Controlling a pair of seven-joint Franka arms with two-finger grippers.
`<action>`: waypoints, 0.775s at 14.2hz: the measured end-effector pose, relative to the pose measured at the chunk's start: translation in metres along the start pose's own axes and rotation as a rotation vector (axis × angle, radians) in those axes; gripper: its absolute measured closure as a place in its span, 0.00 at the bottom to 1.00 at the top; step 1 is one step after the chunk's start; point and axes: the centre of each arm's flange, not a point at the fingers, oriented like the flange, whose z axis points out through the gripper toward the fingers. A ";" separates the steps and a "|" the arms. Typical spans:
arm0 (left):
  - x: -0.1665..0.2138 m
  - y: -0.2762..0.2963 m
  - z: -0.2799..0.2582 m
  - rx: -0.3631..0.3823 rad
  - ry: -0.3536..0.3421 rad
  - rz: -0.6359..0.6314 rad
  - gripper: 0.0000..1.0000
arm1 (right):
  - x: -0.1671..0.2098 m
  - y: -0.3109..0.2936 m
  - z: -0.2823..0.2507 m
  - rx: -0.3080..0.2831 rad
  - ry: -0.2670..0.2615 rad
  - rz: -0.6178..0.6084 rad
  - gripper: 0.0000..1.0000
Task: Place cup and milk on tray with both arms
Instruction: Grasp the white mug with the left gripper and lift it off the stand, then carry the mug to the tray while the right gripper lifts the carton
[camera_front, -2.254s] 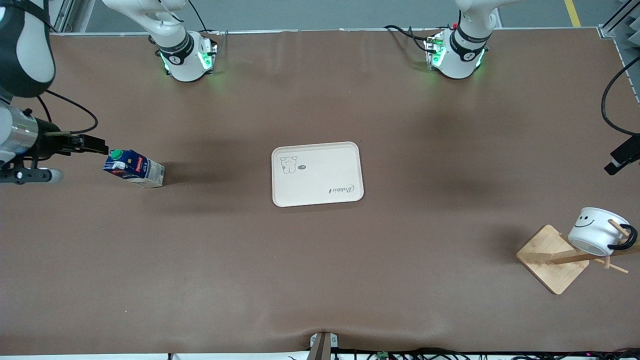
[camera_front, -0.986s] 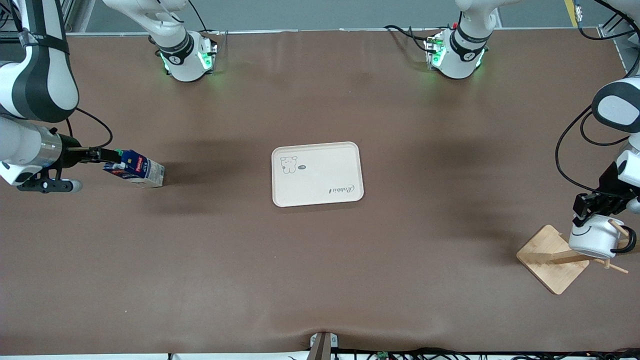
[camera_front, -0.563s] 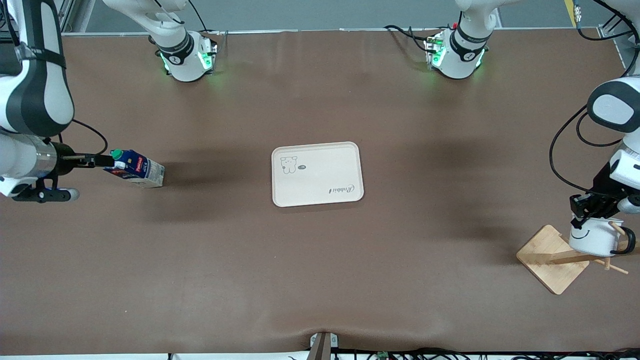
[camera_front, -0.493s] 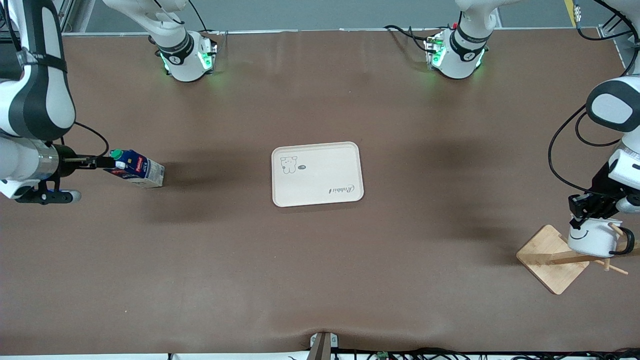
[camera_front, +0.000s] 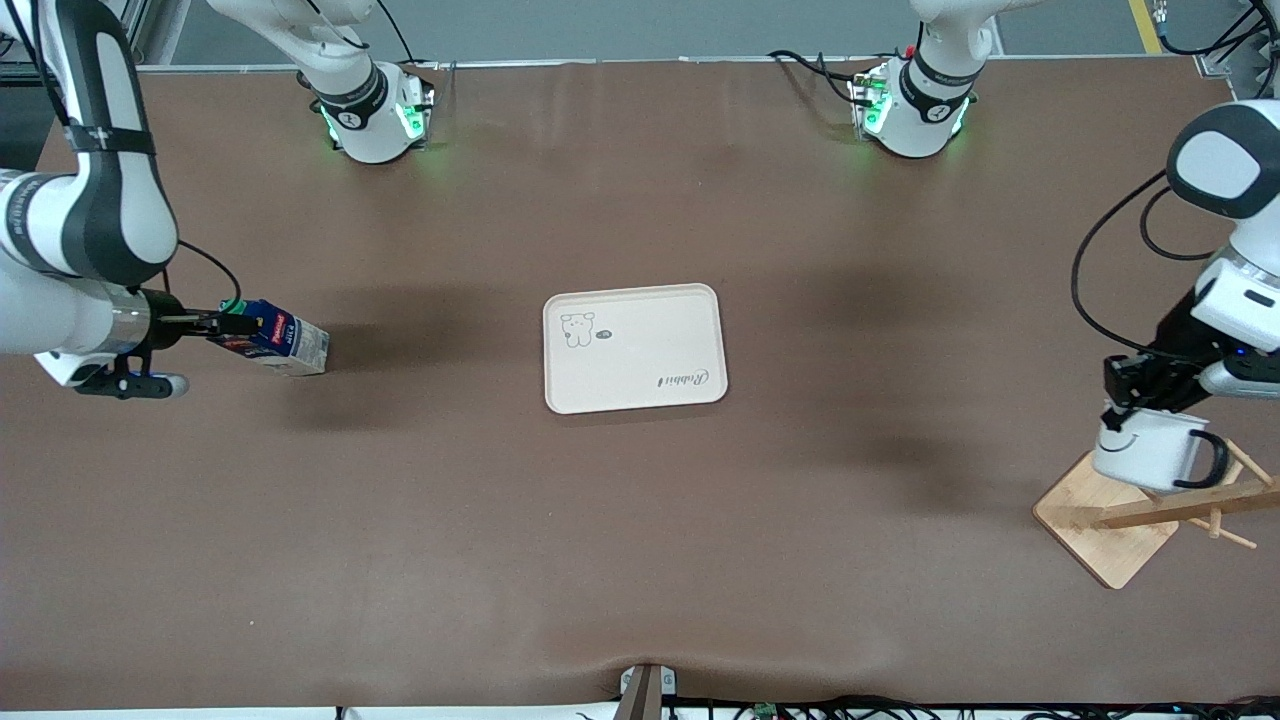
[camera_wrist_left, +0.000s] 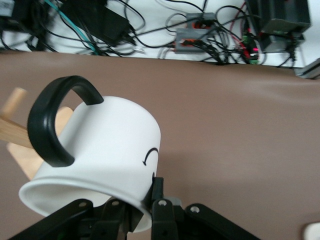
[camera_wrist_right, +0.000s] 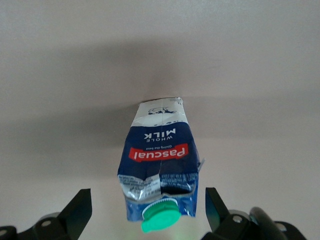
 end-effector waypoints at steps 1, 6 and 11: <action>-0.002 0.021 -0.002 -0.007 -0.023 -0.012 0.91 | -0.001 0.000 0.004 -0.001 0.016 0.001 0.00; -0.015 0.144 -0.006 0.086 -0.167 -0.078 0.91 | -0.003 0.009 0.019 0.001 0.045 0.001 0.05; -0.068 0.264 0.044 0.082 -0.332 -0.189 0.91 | -0.005 0.021 0.018 0.007 0.050 -0.055 0.39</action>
